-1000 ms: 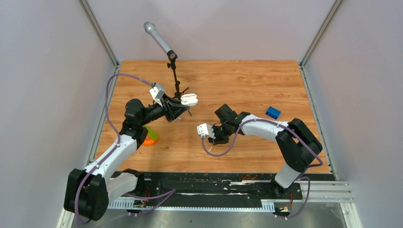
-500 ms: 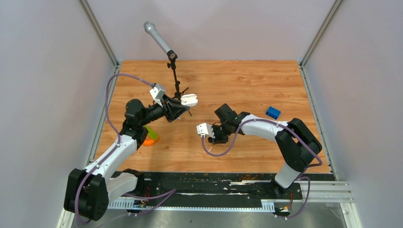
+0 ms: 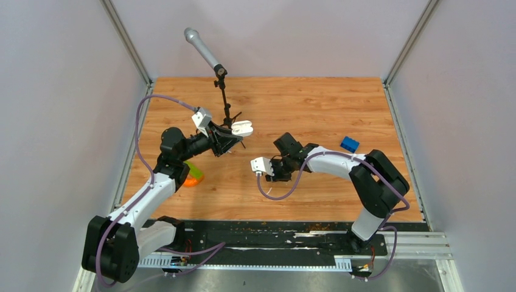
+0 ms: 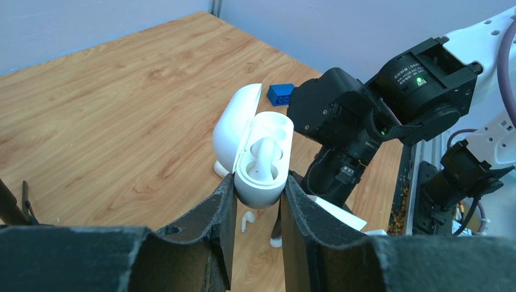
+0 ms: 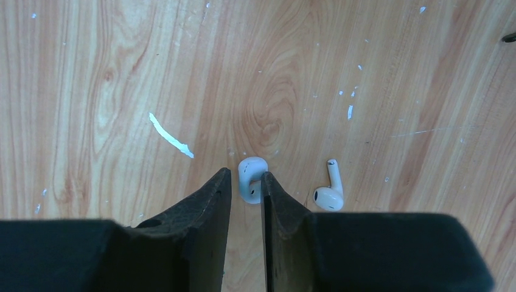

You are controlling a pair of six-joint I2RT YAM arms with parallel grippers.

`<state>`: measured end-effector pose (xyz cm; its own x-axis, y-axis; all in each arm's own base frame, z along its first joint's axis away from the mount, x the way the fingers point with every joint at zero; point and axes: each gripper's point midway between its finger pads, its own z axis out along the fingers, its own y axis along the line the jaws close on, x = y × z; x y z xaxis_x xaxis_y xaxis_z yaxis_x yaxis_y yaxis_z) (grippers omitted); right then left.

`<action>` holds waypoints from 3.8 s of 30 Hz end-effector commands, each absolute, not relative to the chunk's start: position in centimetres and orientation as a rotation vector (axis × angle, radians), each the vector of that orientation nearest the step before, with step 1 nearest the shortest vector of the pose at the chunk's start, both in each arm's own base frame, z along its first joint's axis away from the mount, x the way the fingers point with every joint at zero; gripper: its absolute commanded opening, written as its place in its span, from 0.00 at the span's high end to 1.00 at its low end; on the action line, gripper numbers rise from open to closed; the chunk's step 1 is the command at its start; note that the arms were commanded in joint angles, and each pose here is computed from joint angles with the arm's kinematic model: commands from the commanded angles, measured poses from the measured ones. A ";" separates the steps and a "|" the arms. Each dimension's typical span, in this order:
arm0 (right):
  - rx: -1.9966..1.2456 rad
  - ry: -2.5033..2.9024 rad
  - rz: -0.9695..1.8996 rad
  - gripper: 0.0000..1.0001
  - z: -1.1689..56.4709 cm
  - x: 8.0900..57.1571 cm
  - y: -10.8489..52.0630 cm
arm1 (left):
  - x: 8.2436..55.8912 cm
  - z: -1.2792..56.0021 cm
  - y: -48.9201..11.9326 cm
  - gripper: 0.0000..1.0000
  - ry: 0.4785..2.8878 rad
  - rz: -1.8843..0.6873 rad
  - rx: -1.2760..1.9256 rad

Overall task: Insert the wireless bluetooth earbuds into the charging case
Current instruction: Pick up the earbud from the center of the board, then place the earbud in the charging case.

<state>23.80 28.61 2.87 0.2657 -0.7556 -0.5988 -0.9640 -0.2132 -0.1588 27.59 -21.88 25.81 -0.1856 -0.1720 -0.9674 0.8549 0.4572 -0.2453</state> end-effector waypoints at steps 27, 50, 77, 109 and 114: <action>-1.921 1.624 0.569 1.00 10.2 26.0 28.7 | 28.3 26.7 -21.8 1.00 1.432 -1.017 0.643; -1.532 1.615 0.769 1.00 31.6 26.8 29.7 | 28.0 27.2 -22.4 1.00 1.384 -1.033 0.705; -1.667 1.481 0.862 0.97 33.5 25.1 34.9 | 26.1 27.0 -22.8 1.00 1.330 -1.037 0.833; -1.718 1.557 0.739 0.96 29.9 27.1 35.1 | 25.9 25.9 -23.1 1.00 1.320 -1.027 0.895; -1.727 1.552 0.736 0.96 29.6 27.2 35.1 | 26.0 26.1 -23.1 1.00 1.314 -1.024 0.893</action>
